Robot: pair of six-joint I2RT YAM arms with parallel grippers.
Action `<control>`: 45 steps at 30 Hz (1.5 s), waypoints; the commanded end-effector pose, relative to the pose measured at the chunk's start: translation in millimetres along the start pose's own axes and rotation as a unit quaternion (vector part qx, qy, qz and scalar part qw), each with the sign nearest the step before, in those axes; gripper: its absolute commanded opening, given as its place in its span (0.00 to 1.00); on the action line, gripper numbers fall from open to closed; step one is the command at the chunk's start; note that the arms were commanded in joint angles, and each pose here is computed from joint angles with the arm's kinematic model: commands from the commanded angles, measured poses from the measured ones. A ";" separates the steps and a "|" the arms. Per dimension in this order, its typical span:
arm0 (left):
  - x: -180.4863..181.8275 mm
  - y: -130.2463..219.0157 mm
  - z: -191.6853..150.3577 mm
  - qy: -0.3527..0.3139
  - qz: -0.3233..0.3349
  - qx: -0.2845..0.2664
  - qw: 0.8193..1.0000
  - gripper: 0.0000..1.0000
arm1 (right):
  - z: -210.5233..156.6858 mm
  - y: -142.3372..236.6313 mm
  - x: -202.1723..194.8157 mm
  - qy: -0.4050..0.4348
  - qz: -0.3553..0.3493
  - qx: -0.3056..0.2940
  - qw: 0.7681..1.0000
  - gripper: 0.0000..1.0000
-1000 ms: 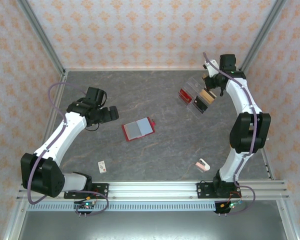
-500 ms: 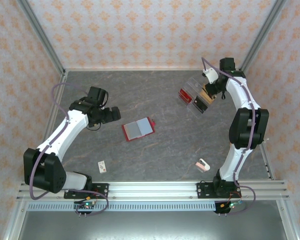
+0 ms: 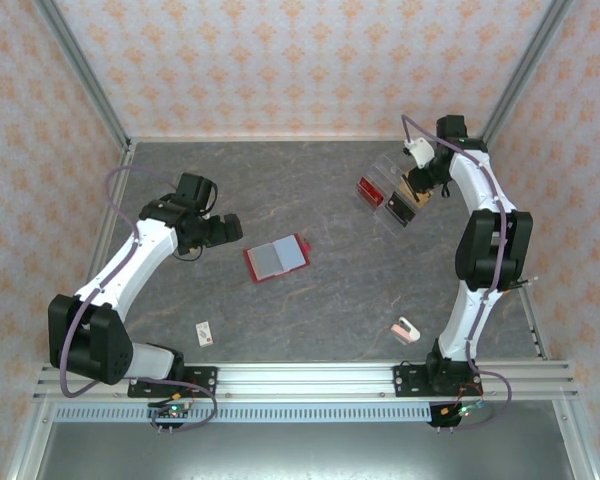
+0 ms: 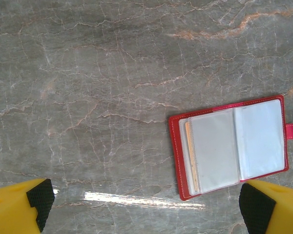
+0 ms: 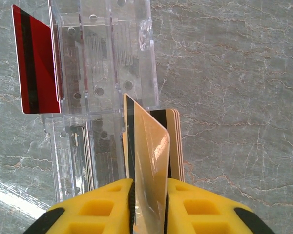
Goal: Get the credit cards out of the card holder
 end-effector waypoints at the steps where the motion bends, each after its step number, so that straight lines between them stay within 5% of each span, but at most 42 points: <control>1: 1.5 2.5 2.0 0.000 0.005 0.004 1.000 1.00 | 7.0 26.1 -4.4 -0.006 -0.022 -0.026 0.999 0.21; 9: 2.5 0.5 0.5 0.000 0.004 0.006 1.000 1.00 | 4.1 23.1 -1.0 0.002 -0.010 -0.021 1.000 0.20; 20: 2.4 0.9 -0.4 0.002 0.004 0.009 1.000 1.00 | 6.6 29.0 -1.1 0.020 -0.011 -0.027 0.999 0.01; 45: 0.7 -2.2 -0.3 0.002 -0.002 0.016 1.000 1.00 | -6.5 41.8 4.5 0.057 0.020 0.054 0.997 0.00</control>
Point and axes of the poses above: each hand's point on the last joint's axis, 136 mm out from that joint toward the fingers, its own y axis back along the fingers, its own x axis along the line the jaws close on, z = x × y, the point moved 10 cm from there along y, back along the fingers, and after that the axes turned 13 degrees about y, right-handed, at the moved point
